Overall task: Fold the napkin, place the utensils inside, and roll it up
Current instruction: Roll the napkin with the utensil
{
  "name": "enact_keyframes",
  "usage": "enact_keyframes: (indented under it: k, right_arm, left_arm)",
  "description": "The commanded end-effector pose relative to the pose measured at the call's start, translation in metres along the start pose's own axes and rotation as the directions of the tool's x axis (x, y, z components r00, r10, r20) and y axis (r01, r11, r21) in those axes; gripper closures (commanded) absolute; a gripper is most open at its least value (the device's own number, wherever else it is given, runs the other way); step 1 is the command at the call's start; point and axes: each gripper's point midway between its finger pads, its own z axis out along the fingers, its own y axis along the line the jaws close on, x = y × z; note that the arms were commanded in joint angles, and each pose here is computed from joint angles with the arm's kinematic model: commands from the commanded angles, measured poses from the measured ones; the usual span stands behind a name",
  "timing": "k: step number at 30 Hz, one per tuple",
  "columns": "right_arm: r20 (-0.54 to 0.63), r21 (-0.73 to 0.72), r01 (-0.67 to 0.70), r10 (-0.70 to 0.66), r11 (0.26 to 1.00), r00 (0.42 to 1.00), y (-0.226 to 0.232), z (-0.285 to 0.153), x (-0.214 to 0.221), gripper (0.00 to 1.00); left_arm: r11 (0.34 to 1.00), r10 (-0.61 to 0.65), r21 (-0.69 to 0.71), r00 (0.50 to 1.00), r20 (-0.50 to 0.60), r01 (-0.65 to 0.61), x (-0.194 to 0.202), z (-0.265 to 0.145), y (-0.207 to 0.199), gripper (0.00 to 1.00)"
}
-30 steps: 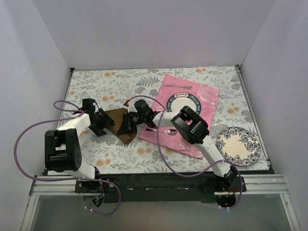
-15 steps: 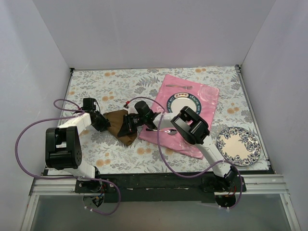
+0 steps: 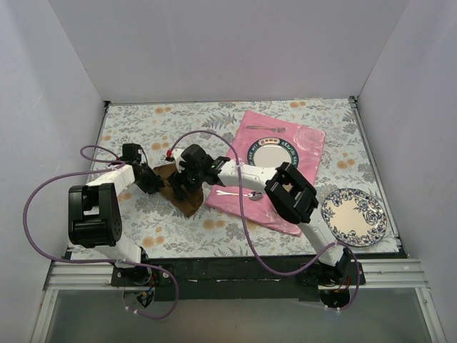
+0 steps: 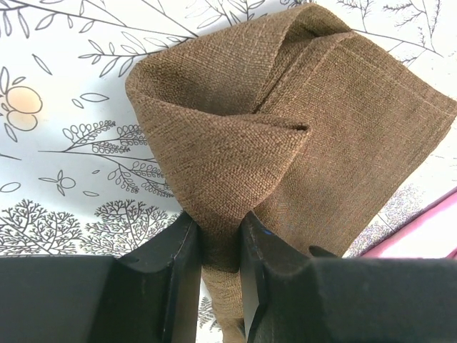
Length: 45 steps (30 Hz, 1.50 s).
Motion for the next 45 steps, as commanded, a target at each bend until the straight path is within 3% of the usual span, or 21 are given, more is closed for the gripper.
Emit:
enact_keyframes:
  k: [1,10,16,20,24,25,26,27,29,31,32,36,38,41,43,45]
  right_arm:
    - [-0.012,0.184,0.25,-0.252,0.951,0.968,0.002,-0.013,-0.018,0.2]
    - [-0.043,0.226,0.348,-0.348,0.91,0.937,0.03,0.01,-0.018,0.19]
    - [-0.086,0.272,0.369,-0.36,0.889,0.929,0.022,0.021,-0.004,0.2]
    - [-0.122,0.322,0.38,-0.36,0.867,0.925,0.006,0.025,0.008,0.35]
    - [-0.146,0.355,0.394,-0.366,0.848,0.919,-0.003,0.026,0.014,0.4]
    - [-0.15,0.358,0.399,-0.37,0.844,0.917,-0.004,0.027,0.015,0.44]
    - [-0.154,0.357,0.399,-0.368,0.845,0.917,-0.005,0.028,0.016,0.55]
    - [-0.152,0.351,0.396,-0.365,0.849,0.918,-0.004,0.028,0.016,0.61]
    - [-0.136,0.333,0.368,-0.342,0.868,0.93,0.001,0.027,0.013,0.79]
    - [-0.108,0.262,0.327,-0.309,0.908,0.945,0.011,0.029,0.013,0.85]
    - [-0.082,0.239,0.284,-0.273,0.929,0.959,0.016,0.027,0.009,0.86]
    - [0.005,0.02,0.091,-0.091,0.996,0.996,0.031,0.025,0.0,0.87]
    - [0.01,-0.055,0.006,-0.005,0.998,1.0,0.03,0.023,0.005,0.86]
    - [0.019,-0.184,-0.15,0.156,0.972,0.988,0.031,0.016,0.003,0.85]
    - [0.06,-0.31,-0.23,0.261,0.922,0.964,0.036,0.007,-0.016,0.85]
    - [0.022,-0.395,-0.303,0.338,0.867,0.941,0.035,0.0,-0.01,0.84]
  left_arm:
    - [0.999,0.018,-0.032,0.998,-0.06,-0.02,0.009,0.002,0.006,0.89]
    - [0.999,0.015,-0.033,0.995,-0.1,-0.018,0.016,0.003,0.007,0.91]
    - [0.999,0.022,-0.024,0.994,-0.109,-0.024,0.017,0.002,0.005,0.91]
    - [0.999,0.023,-0.031,0.993,-0.114,-0.027,0.017,0.004,0.007,0.93]
    - [0.999,0.023,-0.032,0.992,-0.123,-0.027,0.02,0.005,0.008,0.93]
    - [0.999,0.024,-0.034,0.992,-0.123,-0.028,0.02,0.004,0.009,0.93]
    - [0.999,0.026,-0.034,0.992,-0.121,-0.03,0.018,0.004,0.008,0.92]
    - [0.999,0.028,-0.034,0.993,-0.119,-0.032,0.017,0.003,0.007,0.9]
    - [0.999,0.038,-0.026,0.995,-0.096,-0.04,0.011,-0.001,0.004,0.71]
    - [0.999,0.05,-0.004,0.997,-0.062,-0.05,0.005,-0.01,-0.002,0.58]
    - [0.999,0.053,0.004,0.997,-0.05,-0.052,0.003,-0.013,-0.005,0.48]
    - [0.999,0.041,0.021,0.999,-0.024,-0.041,0.001,-0.023,-0.008,0.34]
    - [0.998,0.031,0.047,0.999,-0.022,-0.03,0.005,-0.026,-0.01,0.09]
    - [0.998,-0.001,0.068,0.999,-0.045,0.004,0.017,-0.024,-0.007,0.1]
    - [0.998,-0.023,0.065,0.998,-0.05,0.026,0.022,-0.023,-0.004,0.13]
    - [0.997,-0.032,0.067,0.998,-0.055,0.036,0.025,-0.02,-0.003,0.15]
